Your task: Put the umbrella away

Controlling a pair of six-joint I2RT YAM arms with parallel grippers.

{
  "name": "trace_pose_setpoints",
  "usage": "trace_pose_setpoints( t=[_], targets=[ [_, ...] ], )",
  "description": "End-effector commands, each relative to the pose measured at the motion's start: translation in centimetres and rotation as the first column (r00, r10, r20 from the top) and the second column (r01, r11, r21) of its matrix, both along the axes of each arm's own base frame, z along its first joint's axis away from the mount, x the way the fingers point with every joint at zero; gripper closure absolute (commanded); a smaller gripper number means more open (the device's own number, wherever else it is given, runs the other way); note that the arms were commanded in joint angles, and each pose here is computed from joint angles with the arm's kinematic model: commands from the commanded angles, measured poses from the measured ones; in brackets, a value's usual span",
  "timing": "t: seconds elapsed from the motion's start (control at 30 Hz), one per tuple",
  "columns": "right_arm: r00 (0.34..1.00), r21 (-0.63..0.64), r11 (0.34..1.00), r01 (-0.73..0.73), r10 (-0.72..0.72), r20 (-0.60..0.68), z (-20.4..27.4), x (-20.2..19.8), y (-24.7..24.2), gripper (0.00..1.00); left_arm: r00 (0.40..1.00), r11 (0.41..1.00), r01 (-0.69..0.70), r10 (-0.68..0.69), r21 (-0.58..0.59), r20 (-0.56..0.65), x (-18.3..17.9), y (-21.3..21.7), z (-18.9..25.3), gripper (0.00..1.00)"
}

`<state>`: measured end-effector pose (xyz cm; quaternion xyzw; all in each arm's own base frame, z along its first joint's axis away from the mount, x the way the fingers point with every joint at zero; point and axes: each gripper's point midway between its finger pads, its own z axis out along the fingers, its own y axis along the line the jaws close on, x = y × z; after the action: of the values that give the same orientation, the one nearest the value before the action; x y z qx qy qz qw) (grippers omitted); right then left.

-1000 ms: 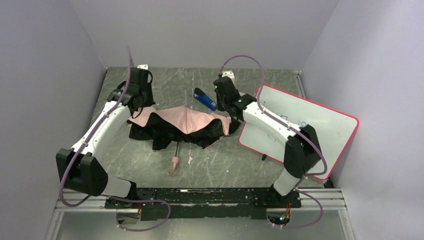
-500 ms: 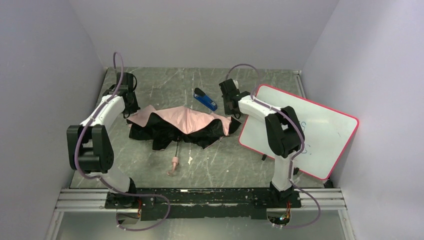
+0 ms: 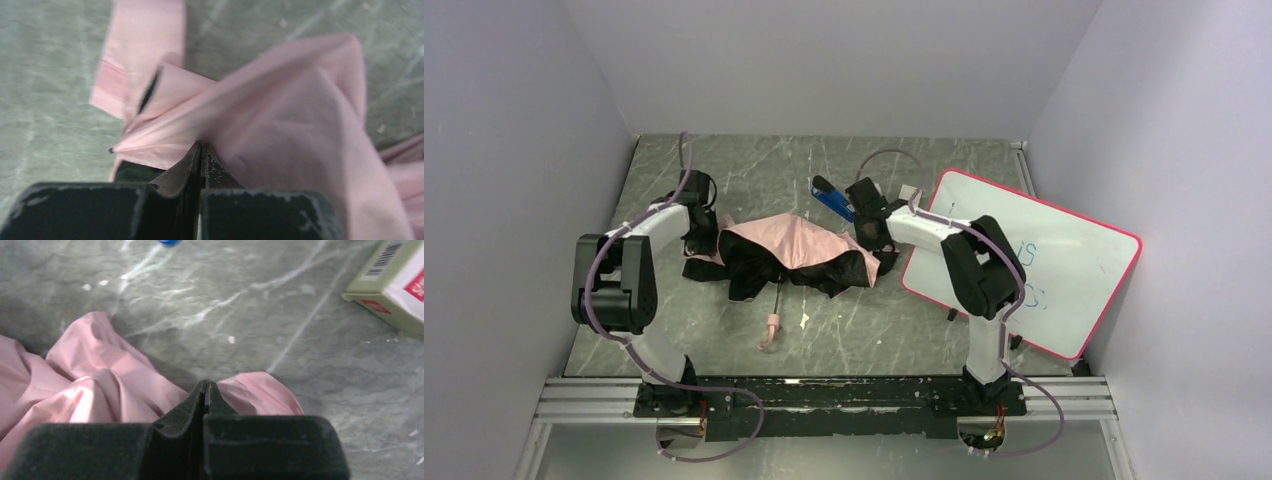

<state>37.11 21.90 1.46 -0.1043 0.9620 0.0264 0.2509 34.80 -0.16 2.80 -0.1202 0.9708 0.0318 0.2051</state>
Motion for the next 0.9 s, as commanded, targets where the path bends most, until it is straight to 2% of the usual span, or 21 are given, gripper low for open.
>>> trace_pose_setpoints(
  t=[0.0, 0.2, 0.37, 0.57, 0.87],
  targets=[
    [0.997, 0.070, 0.997, -0.037, 0.041, -0.061, -1.6, -2.9, 3.2, 0.98, 0.997, 0.994, 0.077, -0.075, -0.083, 0.023, 0.7, -3.7, -0.7, 0.95],
    [0.994, 0.164, 0.985, -0.058, 0.073, -0.082, -1.8, -3.9, 7.4, 0.98, 0.979, 0.971, 0.204, -0.201, -0.127, 0.039, 1.4, -9.7, -1.4, 0.95],
    [0.991, 0.273, 0.958, -0.084, 0.108, -0.073, -0.8, -4.1, 11.1, 0.98, 0.941, 0.911, 0.339, -0.332, -0.236, 0.070, 0.4, -16.1, -1.9, 0.95],
    [0.982, 0.493, 0.860, -0.131, 0.179, -0.052, 1.7, -4.9, 15.6, 0.98, 0.881, 0.824, 0.471, -0.457, -0.316, 0.120, -1.6, -22.2, -1.1, 0.95],
    [0.982, 0.670, 0.737, -0.091, 0.177, -0.061, 4.4, -6.4, 18.5, 1.00, 0.796, 0.696, 0.601, -0.566, -0.393, 0.215, -4.4, -28.6, 1.7, 0.95]
  ],
)
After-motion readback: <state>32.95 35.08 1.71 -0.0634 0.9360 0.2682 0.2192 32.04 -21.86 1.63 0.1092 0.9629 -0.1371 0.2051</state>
